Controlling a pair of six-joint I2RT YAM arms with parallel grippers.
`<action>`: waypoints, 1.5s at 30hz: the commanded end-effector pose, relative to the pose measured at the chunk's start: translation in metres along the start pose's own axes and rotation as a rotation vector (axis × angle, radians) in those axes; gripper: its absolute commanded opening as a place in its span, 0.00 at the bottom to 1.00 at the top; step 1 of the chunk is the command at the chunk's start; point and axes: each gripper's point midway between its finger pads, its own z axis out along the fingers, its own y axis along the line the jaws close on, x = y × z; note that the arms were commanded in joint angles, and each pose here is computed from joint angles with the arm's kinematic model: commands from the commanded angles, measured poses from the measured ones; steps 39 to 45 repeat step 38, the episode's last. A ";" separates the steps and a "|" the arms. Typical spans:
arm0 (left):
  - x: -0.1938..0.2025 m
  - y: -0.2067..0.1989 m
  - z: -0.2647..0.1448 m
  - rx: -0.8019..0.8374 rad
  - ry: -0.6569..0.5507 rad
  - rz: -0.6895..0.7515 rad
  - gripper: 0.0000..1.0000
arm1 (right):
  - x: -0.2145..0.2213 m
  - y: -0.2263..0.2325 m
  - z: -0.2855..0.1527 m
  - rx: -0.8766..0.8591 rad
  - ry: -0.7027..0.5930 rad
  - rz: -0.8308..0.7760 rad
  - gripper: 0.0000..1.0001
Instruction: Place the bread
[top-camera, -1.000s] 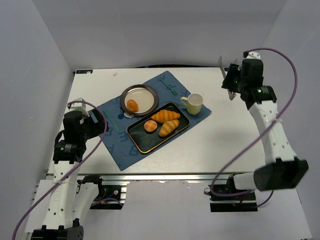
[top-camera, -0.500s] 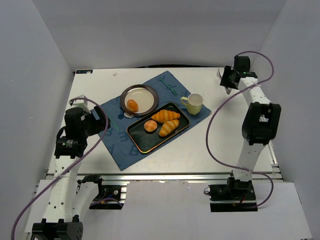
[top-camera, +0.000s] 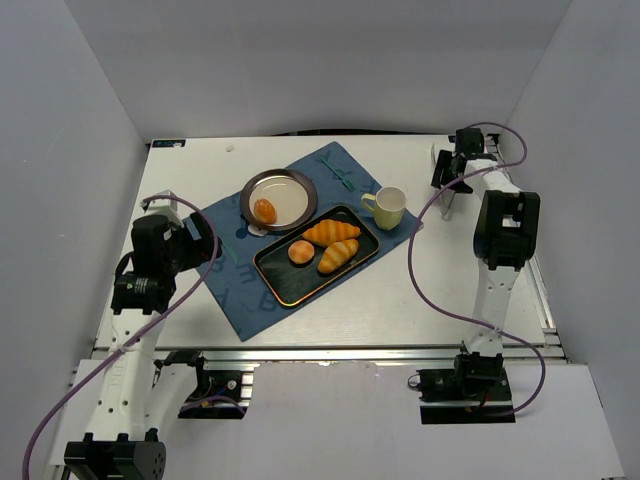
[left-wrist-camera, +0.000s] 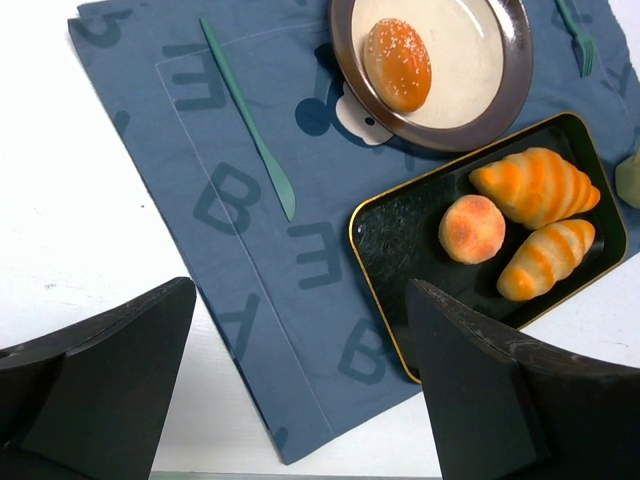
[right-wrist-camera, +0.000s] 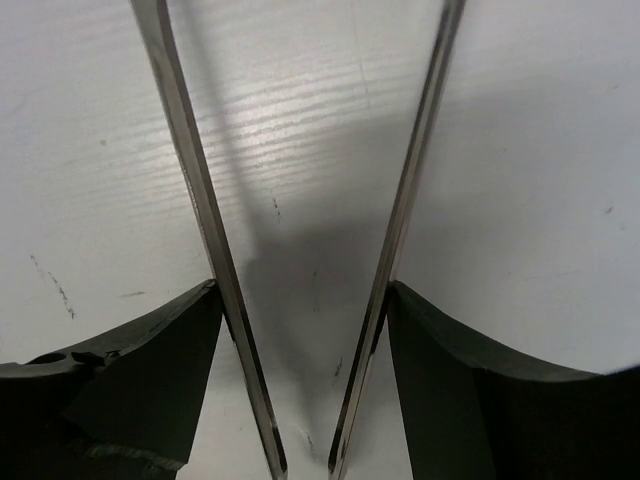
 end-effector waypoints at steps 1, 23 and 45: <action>-0.003 -0.001 -0.001 0.011 -0.020 0.014 0.97 | -0.039 -0.008 -0.008 0.017 -0.106 -0.008 0.72; -0.020 0.002 -0.030 -0.032 -0.056 0.012 0.97 | 0.003 0.016 -0.276 -0.273 -0.350 0.143 0.89; -0.018 0.001 -0.044 -0.021 -0.084 -0.019 0.98 | 0.090 0.002 -0.319 -0.291 -0.375 0.098 0.89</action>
